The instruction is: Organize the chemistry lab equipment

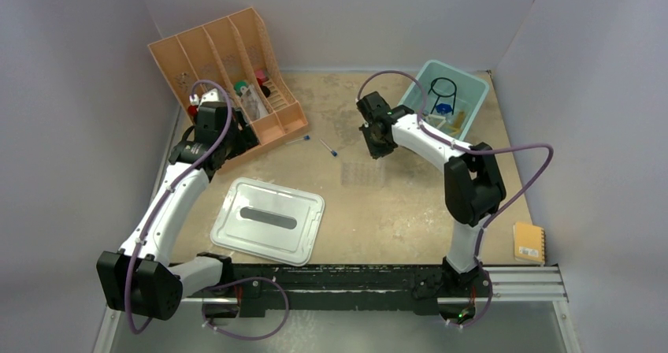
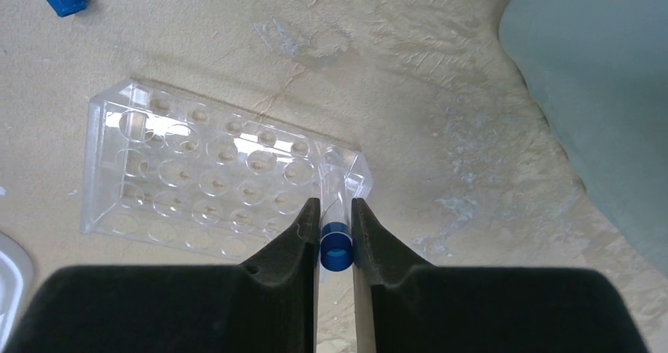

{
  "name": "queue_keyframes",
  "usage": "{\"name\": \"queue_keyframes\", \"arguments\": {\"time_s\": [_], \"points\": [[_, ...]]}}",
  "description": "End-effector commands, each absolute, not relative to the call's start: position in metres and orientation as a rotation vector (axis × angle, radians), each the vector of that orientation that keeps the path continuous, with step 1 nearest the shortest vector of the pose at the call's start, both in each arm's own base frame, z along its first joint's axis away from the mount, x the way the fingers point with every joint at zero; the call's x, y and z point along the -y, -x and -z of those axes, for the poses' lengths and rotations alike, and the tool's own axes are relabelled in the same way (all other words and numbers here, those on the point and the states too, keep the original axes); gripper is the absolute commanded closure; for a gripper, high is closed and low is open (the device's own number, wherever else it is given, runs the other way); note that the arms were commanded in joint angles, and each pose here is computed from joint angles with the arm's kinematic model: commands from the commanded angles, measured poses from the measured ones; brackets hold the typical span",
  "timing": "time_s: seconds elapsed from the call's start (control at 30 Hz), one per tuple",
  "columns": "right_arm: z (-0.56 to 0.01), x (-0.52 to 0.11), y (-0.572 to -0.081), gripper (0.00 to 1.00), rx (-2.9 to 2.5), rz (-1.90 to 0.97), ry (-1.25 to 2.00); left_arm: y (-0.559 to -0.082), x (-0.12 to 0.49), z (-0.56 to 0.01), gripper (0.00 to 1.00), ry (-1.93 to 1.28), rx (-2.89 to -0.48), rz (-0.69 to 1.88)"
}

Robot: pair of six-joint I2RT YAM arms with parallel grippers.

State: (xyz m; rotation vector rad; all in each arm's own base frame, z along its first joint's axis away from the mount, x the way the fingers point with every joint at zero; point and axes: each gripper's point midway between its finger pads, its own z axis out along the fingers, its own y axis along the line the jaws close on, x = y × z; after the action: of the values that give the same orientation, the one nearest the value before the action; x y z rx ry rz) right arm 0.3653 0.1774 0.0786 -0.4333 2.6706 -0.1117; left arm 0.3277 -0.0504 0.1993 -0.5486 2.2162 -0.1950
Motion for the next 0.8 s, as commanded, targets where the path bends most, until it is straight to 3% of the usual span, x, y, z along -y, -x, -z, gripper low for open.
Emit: {"name": "queue_keyframes", "arguments": {"time_s": [0.0, 0.23, 0.4, 0.53, 0.77], "points": [[-0.086, -0.176, -0.360, 0.89, -2.666, 0.048, 0.337, -0.334, 0.052, -0.210, 0.31, 0.557, -2.170, 0.229], [-0.082, -0.172, -0.361, 0.83, -2.654, 0.054, 0.317, -0.335, 0.054, -0.211, 0.31, 0.562, -2.169, 0.240], [-0.101, -0.172, -0.367, 0.57, -2.613, 0.056, 0.301, -0.335, 0.054, -0.211, 0.31, 0.565, -2.170, 0.245], [-0.133, -0.174, -0.374, 0.44, -2.546, 0.029, 0.275, -0.336, 0.056, -0.212, 0.31, 0.566, -2.173, 0.252], [-0.176, -0.186, -0.398, 0.38, -2.410, -0.015, 0.330, -0.337, 0.056, -0.214, 0.30, 0.587, -2.161, 0.262]]}}
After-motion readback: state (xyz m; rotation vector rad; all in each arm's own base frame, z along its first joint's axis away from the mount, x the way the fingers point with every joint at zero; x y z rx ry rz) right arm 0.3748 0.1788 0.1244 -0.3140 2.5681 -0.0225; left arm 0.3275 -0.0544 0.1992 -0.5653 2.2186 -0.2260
